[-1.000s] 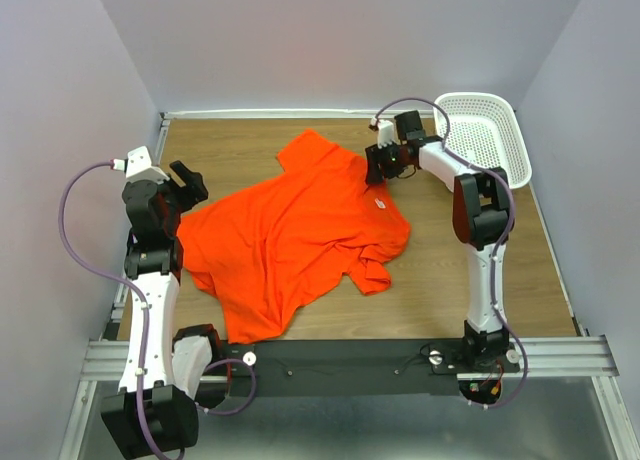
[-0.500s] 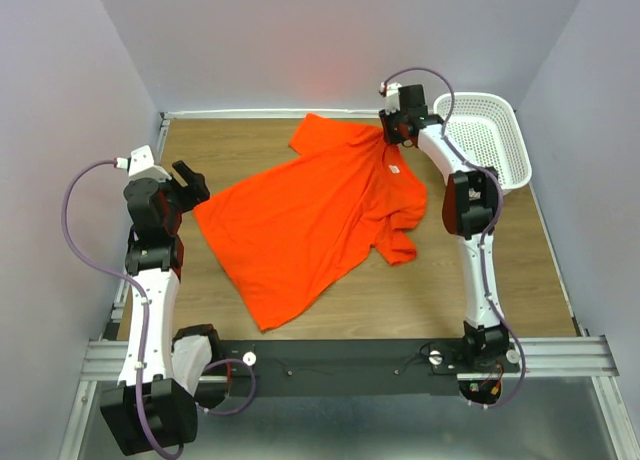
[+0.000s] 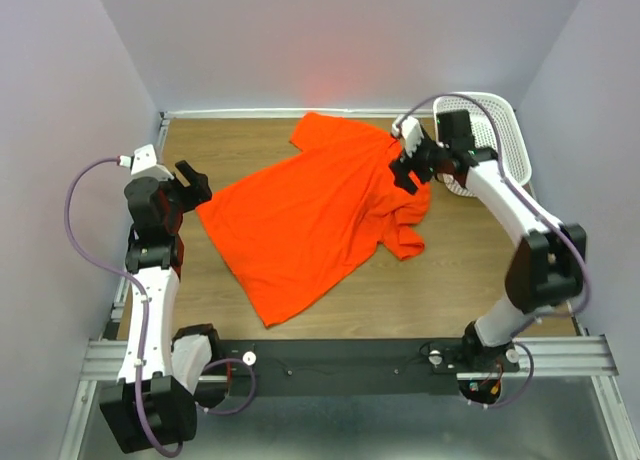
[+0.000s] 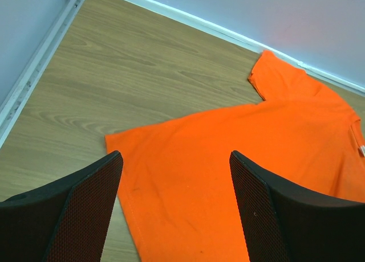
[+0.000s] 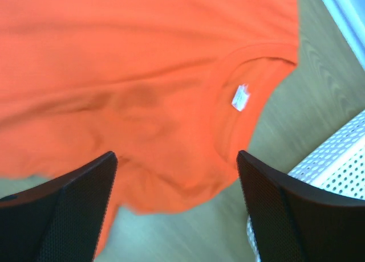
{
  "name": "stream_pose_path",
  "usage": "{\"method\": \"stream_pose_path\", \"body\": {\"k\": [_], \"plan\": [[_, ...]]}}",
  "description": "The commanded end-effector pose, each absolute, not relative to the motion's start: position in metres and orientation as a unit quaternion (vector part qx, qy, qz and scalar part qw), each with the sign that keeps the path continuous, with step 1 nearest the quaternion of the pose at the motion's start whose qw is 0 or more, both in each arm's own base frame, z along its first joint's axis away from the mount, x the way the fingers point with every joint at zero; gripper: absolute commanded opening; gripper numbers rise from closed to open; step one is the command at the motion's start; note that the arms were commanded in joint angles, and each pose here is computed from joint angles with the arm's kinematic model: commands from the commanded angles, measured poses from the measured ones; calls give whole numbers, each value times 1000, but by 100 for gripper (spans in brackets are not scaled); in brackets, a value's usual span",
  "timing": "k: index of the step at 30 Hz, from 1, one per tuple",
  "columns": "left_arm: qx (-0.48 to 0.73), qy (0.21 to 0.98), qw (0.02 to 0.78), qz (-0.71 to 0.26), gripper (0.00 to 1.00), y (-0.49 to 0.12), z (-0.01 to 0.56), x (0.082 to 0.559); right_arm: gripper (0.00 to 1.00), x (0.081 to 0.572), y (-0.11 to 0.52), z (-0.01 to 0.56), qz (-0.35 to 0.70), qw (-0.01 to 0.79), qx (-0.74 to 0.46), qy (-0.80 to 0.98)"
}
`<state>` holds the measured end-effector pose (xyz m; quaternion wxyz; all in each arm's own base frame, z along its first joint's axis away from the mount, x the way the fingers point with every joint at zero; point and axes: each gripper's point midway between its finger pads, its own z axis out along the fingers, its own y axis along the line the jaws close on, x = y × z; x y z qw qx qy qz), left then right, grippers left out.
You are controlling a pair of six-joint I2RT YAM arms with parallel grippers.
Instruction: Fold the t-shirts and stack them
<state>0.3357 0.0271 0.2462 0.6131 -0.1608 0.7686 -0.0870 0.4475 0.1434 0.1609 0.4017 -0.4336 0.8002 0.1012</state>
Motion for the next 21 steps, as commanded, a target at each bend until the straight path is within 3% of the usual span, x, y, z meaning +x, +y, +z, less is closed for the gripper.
{"method": "stream_pose_path", "body": {"k": [1,3,7,14,21], "plan": [[-141,757,630,-98,84,22,261,334,86,351,125,110,126,304,-488,809],[-135,756,631,-110,84,17,262,334,77,317,98,80,89,255,-461,845],[-129,758,628,-120,84,13,260,336,69,286,81,55,74,214,-425,876],[-124,758,628,-128,84,9,260,334,65,297,92,40,100,205,-381,896],[-121,756,630,-130,84,9,262,334,54,295,95,29,111,194,-380,898]]}}
